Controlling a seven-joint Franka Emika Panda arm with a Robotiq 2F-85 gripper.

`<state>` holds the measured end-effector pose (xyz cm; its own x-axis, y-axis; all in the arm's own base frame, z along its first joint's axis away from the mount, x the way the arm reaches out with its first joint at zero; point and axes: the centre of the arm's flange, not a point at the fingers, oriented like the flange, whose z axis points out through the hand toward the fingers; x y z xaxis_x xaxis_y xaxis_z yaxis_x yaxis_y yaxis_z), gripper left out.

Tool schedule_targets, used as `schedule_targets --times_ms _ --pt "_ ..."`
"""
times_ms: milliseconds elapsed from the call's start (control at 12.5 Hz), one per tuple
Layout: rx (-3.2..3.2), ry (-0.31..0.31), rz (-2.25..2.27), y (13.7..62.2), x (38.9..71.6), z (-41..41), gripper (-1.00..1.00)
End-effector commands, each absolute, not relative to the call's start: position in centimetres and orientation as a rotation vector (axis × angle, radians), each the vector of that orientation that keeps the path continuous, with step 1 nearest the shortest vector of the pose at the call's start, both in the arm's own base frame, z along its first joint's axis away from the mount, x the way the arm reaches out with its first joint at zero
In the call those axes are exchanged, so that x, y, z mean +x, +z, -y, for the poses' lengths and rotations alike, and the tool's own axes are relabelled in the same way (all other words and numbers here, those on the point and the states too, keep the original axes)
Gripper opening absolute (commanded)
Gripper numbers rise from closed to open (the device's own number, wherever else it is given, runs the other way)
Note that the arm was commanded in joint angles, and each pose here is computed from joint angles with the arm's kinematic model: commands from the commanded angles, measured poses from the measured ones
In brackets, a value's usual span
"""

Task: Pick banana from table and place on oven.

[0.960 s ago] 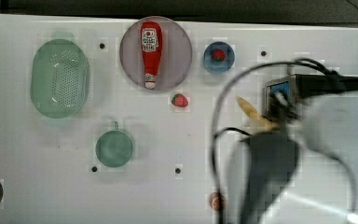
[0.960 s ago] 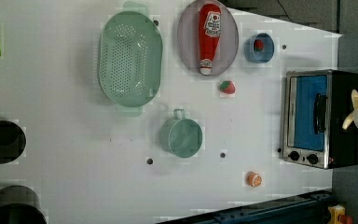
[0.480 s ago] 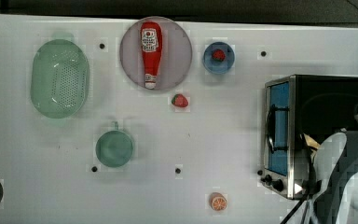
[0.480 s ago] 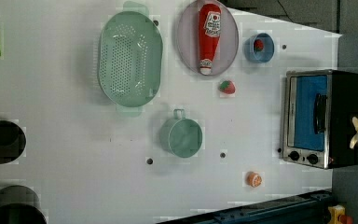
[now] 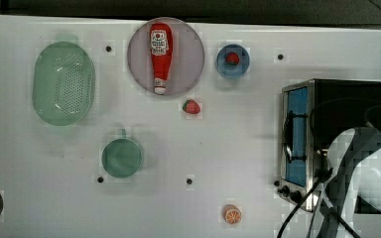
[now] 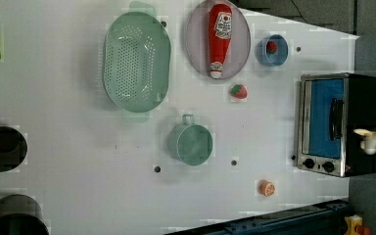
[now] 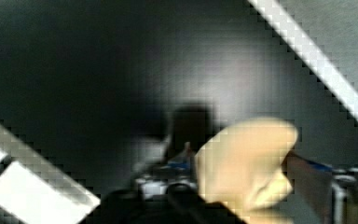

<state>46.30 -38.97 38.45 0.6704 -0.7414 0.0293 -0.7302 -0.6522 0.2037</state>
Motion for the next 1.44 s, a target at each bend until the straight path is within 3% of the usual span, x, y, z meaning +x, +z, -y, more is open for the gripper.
schedule_targets --times_ms 80,160,320,400,640,1120,1440 --pt "2.765 0.023 1.052 41.5 49.0 36.8 0.81" --pt "2.769 0.068 1.029 43.3 49.1 37.0 1.00" --pt "2.797 0.138 0.932 48.4 49.3 36.8 1.00" --pt "2.839 0.119 0.875 50.7 49.4 35.5 1.00" --pt "2.930 -0.029 0.885 55.7 49.7 28.4 1.00" --pt "2.771 0.048 1.348 59.7 53.2 9.5 1.00" --pt "2.673 0.003 1.521 57.8 53.2 2.6 1.00"
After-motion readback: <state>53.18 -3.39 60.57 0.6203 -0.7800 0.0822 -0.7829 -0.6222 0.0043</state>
